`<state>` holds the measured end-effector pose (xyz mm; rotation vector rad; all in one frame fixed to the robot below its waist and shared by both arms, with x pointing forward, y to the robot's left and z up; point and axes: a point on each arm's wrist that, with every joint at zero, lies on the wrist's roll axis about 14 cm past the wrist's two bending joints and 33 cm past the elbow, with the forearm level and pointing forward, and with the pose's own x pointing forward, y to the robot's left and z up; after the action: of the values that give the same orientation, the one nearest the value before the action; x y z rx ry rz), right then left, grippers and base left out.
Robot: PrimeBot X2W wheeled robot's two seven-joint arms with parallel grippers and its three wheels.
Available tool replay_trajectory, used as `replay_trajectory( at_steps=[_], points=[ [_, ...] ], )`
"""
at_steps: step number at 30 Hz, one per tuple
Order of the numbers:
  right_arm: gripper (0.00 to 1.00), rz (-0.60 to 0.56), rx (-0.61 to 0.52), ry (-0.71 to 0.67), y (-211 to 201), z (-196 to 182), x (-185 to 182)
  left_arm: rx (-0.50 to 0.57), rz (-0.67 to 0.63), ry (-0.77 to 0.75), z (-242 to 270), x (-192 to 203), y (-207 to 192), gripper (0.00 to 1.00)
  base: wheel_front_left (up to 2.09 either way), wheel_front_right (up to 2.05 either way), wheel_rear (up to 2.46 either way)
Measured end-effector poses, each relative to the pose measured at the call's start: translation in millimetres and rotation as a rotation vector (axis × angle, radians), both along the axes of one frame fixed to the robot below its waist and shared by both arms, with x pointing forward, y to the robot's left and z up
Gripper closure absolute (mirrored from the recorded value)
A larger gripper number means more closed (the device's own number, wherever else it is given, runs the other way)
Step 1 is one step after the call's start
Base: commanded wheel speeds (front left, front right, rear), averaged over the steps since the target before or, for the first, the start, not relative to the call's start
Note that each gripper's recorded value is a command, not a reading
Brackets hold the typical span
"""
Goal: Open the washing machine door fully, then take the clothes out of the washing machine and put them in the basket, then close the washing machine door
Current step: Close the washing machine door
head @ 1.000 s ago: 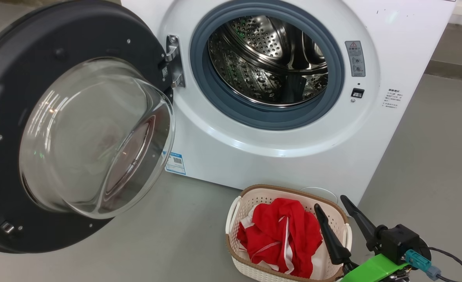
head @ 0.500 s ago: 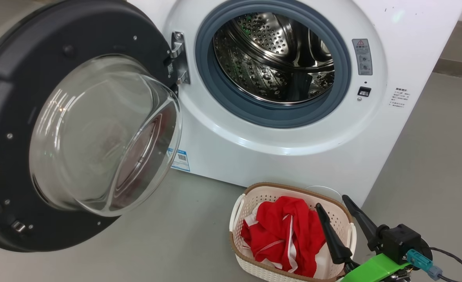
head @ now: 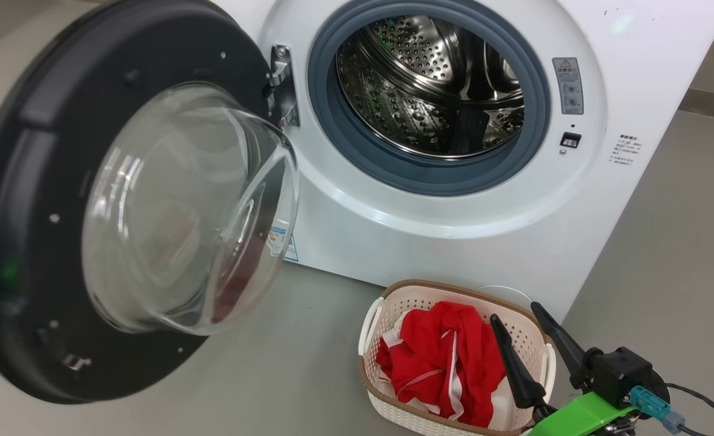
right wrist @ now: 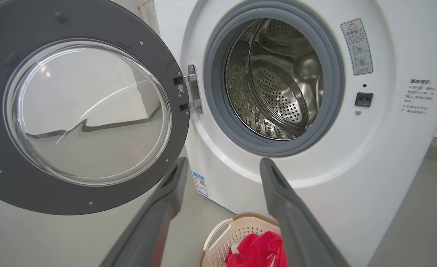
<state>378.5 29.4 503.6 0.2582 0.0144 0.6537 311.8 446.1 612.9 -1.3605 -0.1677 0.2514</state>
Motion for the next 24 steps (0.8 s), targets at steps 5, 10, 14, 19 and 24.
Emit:
replay_trajectory(
  at_steps=[5, 10, 14, 19, 24],
  points=[
    [0.0, -0.002, -0.001, 0.006, -0.6, -2.0, -0.7, -0.004, -0.054, -0.029, 4.3, 2.8, -20.6, 1.0, 0.0, 0.0, 0.0],
    [0.0, -0.006, 0.0, 0.006, -1.4, -1.6, -0.2, -0.002, -0.075, -0.047, 7.4, -1.5, -34.5, 1.0, 0.0, 0.0, 0.0],
    [0.0, -0.01, 0.001, 0.007, -2.5, -1.7, 0.6, 0.01, -0.094, -0.055, 10.3, -6.0, -46.2, 1.0, 0.0, 0.0, 0.0],
    [0.0, -0.014, 0.002, 0.011, -3.9, -3.2, 1.2, 0.018, -0.118, -0.058, 13.6, -10.5, -58.9, 1.0, 0.0, 0.0, 0.0],
    [0.0, -0.021, 0.002, 0.017, -6.2, -5.3, 2.0, 0.03, -0.16, -0.062, 15.3, -11.2, -75.3, 1.0, 0.0, 0.0, 0.0]
  ],
)
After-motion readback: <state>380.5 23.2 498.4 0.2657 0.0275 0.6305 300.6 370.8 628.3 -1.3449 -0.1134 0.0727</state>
